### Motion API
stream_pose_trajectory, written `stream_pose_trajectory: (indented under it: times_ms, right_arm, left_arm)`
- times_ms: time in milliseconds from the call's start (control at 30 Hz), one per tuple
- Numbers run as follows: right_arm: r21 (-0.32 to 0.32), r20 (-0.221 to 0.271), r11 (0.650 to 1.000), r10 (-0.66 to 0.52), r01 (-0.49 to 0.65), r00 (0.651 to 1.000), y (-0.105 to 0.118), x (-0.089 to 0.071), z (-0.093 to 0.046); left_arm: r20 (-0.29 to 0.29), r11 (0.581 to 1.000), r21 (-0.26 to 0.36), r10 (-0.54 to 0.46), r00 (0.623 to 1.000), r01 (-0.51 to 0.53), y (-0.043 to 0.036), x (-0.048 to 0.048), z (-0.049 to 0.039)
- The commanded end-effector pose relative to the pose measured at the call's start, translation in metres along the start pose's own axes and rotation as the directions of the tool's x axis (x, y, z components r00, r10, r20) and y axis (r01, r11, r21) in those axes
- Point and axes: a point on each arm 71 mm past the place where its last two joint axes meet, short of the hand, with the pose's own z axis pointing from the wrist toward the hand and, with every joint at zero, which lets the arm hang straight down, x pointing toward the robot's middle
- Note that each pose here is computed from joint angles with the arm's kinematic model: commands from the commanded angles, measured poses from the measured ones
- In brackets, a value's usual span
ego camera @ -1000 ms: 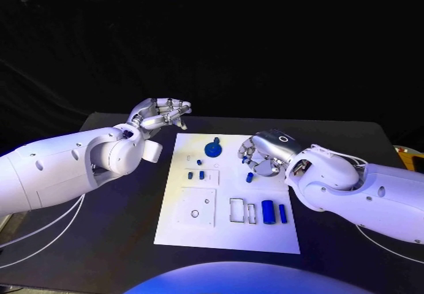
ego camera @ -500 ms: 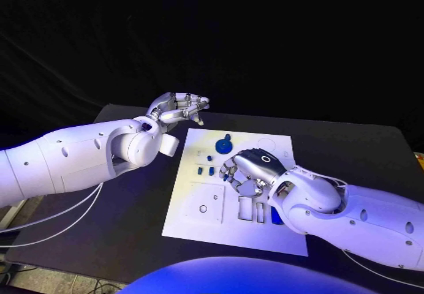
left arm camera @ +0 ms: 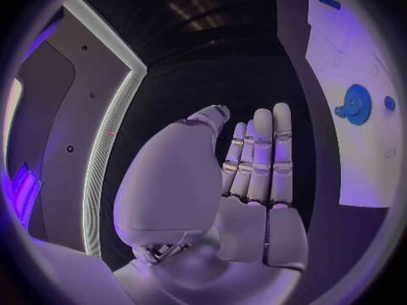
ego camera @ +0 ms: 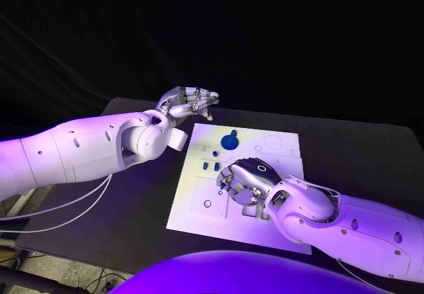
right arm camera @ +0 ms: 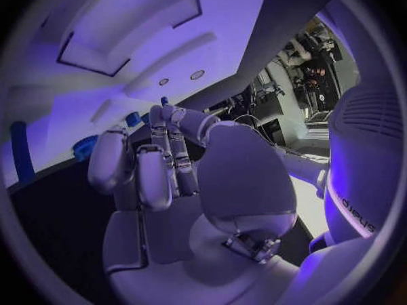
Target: Assemble the parts on the task board
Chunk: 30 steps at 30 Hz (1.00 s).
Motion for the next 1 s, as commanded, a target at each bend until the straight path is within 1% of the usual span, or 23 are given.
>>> stream_pose_trajectory:
  times_ms: [33, 600, 1000]
  right_arm:
    - [-0.012, -0.009, 1.0, -0.007, 0.006, 1.0, 0.001, 0.003, 0.001]
    - [-0.009, -0.041, 1.0, -0.011, 0.011, 0.999, -0.002, 0.011, 0.003]
    - [-0.015, -0.048, 1.0, -0.008, 0.008, 0.999, 0.0, 0.013, 0.003]
  left_arm:
    - [-0.003, 1.0, 0.008, -0.008, 1.0, 0.008, -0.0012, 0.0016, 0.0008]
    - [-0.008, 1.0, 0.005, -0.01, 1.0, 0.01, -0.0011, 0.0016, 0.0007]
    - [-0.007, 1.0, 0.003, -0.01, 1.0, 0.01, -0.0009, 0.001, 0.0005]
